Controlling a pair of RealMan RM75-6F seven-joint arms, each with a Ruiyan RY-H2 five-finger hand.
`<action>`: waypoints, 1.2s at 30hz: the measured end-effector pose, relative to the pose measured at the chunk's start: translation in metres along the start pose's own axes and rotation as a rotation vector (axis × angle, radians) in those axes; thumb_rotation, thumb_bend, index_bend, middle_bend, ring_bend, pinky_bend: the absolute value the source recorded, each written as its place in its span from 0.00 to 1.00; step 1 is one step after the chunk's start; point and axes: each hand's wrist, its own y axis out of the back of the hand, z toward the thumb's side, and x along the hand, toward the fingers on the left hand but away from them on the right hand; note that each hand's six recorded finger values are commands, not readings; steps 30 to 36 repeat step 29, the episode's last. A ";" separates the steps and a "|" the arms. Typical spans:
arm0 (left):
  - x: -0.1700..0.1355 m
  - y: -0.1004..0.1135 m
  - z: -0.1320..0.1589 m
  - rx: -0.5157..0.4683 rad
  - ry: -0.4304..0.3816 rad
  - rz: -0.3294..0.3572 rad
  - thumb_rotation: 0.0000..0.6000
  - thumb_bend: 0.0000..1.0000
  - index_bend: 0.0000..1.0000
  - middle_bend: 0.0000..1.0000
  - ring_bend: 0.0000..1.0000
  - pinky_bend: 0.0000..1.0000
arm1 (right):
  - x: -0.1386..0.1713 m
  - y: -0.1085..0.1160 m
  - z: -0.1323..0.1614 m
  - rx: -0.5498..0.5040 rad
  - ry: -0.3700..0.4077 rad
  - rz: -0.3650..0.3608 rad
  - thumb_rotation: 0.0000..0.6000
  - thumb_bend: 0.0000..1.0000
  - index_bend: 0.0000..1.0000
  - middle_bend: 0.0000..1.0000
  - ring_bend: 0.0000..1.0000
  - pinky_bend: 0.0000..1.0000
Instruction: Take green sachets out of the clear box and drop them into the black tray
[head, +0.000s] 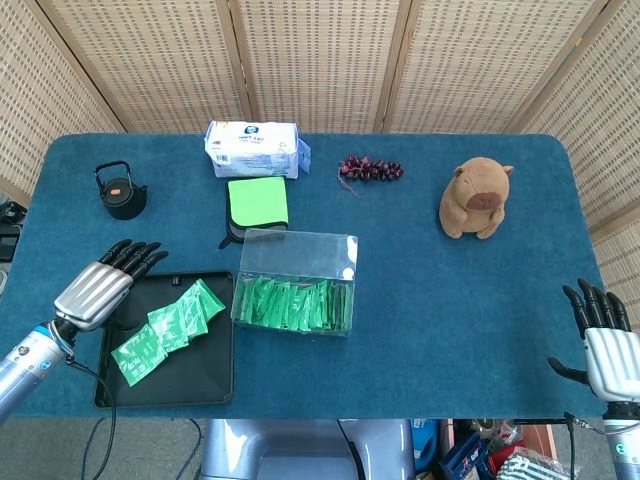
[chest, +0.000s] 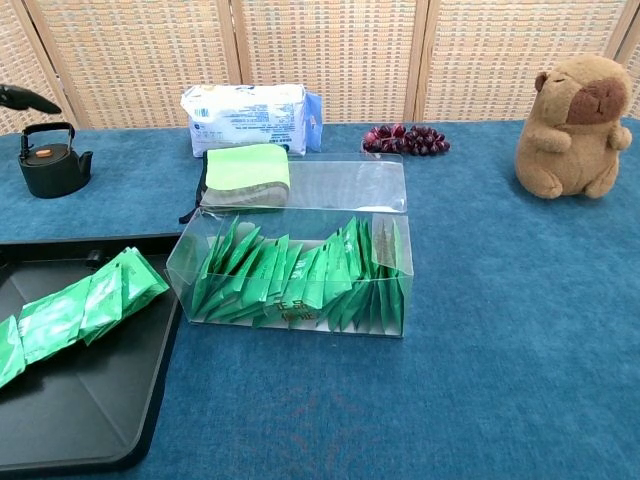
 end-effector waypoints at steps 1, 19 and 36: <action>-0.001 0.002 -0.001 -0.005 0.004 0.011 1.00 0.18 0.00 0.00 0.00 0.00 | 0.000 0.000 0.000 0.000 0.001 0.000 1.00 0.00 0.00 0.00 0.00 0.00; -0.086 -0.016 -0.046 -0.149 0.332 0.303 1.00 0.15 0.00 0.00 0.00 0.00 | 0.004 0.013 0.007 -0.027 0.045 -0.067 1.00 0.00 0.00 0.00 0.00 0.00; -0.133 -0.025 -0.043 -0.106 0.395 0.383 1.00 0.15 0.00 0.00 0.00 0.00 | 0.011 0.021 0.008 -0.038 0.071 -0.108 1.00 0.00 0.00 0.00 0.00 0.00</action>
